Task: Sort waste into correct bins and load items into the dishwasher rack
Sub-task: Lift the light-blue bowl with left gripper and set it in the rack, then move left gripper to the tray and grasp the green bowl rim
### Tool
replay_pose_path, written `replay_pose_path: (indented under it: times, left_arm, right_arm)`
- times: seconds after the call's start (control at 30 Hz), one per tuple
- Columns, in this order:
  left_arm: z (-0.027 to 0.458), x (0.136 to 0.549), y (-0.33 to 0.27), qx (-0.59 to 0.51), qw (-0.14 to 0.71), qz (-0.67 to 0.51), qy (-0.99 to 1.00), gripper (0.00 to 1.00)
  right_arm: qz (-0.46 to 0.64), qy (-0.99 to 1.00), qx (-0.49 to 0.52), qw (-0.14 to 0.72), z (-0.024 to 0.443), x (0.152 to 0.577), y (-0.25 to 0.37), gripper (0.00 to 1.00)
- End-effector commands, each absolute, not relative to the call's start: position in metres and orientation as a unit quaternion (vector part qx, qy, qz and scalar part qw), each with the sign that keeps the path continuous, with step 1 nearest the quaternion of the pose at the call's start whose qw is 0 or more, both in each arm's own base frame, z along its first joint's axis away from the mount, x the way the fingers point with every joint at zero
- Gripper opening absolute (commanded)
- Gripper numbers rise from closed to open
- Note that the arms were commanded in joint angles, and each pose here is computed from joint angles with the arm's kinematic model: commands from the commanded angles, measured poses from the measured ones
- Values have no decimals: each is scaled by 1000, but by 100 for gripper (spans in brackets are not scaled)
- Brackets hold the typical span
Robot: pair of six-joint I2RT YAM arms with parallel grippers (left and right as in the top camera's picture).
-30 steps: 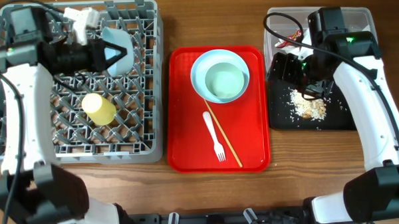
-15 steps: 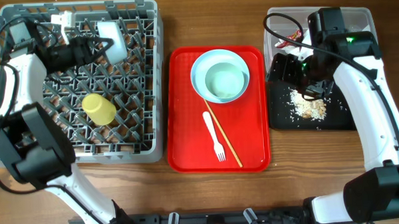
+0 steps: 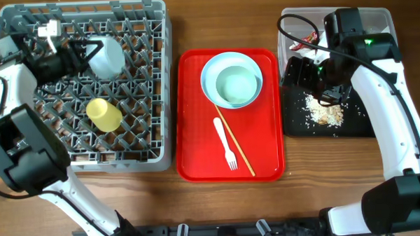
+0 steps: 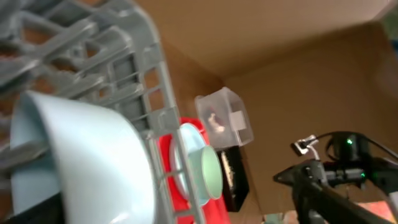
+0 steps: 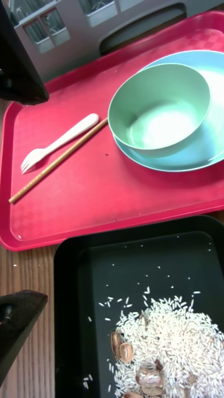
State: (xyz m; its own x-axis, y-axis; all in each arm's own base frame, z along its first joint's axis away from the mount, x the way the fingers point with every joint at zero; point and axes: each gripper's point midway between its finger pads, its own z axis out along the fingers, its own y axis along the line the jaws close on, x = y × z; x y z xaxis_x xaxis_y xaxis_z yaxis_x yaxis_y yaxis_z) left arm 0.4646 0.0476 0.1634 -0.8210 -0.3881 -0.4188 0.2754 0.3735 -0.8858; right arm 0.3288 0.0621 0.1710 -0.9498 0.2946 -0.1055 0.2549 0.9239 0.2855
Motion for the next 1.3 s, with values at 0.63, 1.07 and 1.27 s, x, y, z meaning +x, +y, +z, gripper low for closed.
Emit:
replay_pose_path:
  times: [0.63, 1.07, 1.27]
  left_arm:
    - [196, 436, 110, -118, 313, -321, 886, 100]
    - [204, 441, -64, 12, 257, -233, 938, 100]
    - [210, 420, -186, 148, 251, -268, 918, 100]
  right_arm:
    - [112, 981, 143, 65, 165, 326, 54, 97]
    - [102, 971, 204, 68, 164, 328, 14, 100]
    - [104, 971, 204, 68, 165, 328, 8, 100]
